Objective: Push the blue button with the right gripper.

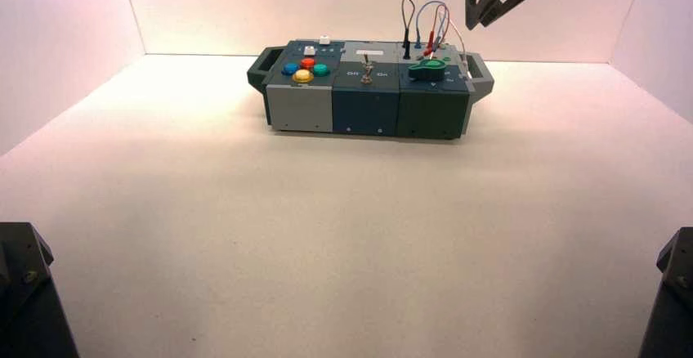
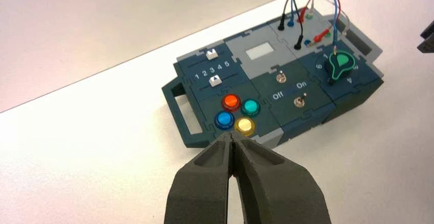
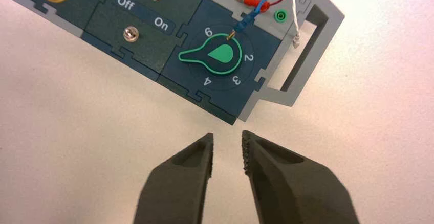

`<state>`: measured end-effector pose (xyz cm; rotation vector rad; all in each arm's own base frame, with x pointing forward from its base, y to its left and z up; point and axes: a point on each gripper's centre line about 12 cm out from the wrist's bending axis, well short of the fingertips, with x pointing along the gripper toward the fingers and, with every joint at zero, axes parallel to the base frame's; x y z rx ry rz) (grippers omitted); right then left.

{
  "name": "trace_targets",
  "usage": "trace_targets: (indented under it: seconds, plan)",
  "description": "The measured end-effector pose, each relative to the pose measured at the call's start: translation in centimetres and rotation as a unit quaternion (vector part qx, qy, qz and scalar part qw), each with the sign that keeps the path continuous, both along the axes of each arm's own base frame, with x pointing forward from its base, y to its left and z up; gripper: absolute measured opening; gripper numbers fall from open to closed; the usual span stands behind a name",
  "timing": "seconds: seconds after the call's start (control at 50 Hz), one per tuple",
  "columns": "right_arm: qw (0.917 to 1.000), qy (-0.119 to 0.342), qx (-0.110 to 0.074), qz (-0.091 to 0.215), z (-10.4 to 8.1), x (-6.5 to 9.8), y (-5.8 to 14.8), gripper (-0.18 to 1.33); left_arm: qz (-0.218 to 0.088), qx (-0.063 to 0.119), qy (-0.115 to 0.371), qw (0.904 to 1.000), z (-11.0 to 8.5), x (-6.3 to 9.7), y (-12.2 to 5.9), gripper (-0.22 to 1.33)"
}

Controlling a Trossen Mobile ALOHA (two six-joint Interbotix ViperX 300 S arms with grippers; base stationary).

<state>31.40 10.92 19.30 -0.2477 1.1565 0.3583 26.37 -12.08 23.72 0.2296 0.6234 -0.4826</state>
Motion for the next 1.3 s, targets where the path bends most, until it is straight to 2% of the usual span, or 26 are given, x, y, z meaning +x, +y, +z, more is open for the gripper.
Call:
trace_targets:
  seconds: [0.08,0.22,0.28,0.34,0.46,0.56,0.68,0.74,0.82,0.94,1.02,1.18,1.3]
  plan:
    - [1.0000,-0.002,0.001,0.003,0.4,-0.3,0.1,0.41,0.000,-0.003,-0.001,1.0000,0.3,-0.2,0.1,-0.16]
    - [0.9998,-0.005,0.001,0.021,1.0,-0.5,1.2,0.36,-0.002,-0.007,-0.002,1.0000,1.1,-0.9,0.3,-0.16]
    - [0.9993,-0.010,0.000,0.037,1.6,-0.4,1.9,0.26,-0.003,-0.010,0.001,0.9999,1.6,-1.4,0.4,-0.16]
    - [0.9981,-0.013,-0.004,0.061,2.4,-0.2,2.7,0.09,-0.005,-0.012,0.012,0.9998,2.2,-2.0,0.5,-0.16]
    - [0.9962,-0.011,-0.010,0.086,2.7,0.3,3.9,0.04,-0.005,-0.011,0.035,0.9993,3.1,-2.8,0.9,-0.16]
    - [0.9948,-0.009,-0.013,0.101,2.6,1.0,5.1,-0.14,-0.005,-0.004,0.061,0.9981,3.1,-3.4,1.3,-0.16]
    - [0.9938,-0.012,-0.011,0.110,2.7,1.8,6.2,-0.14,-0.008,0.003,0.089,0.9960,2.7,-4.0,1.5,-0.16]
    - [0.9933,-0.013,-0.011,0.114,2.7,2.1,6.7,-0.14,-0.006,0.000,0.103,0.9947,2.6,-4.3,1.5,-0.16]
    - [0.9923,-0.014,-0.011,0.122,2.5,2.8,7.7,-0.14,-0.002,-0.016,0.114,0.9934,2.8,-4.7,1.4,-0.16]
    - [0.9901,-0.023,-0.011,0.138,2.3,3.6,8.9,-0.14,-0.001,-0.034,0.104,0.9940,3.7,-5.4,1.5,-0.16]
    - [0.9885,-0.027,-0.011,0.148,2.3,4.1,9.8,-0.14,-0.001,-0.039,0.101,0.9941,3.8,-5.9,1.6,-0.16]
    - [0.9863,-0.029,-0.011,0.162,1.8,5.3,11.7,-0.14,-0.004,-0.038,0.105,0.9937,3.8,-6.6,1.8,-0.16]
    - [0.9820,-0.026,-0.018,0.186,1.0,6.2,13.4,-0.14,-0.008,-0.035,0.112,0.9931,3.7,-6.8,1.9,-0.16]
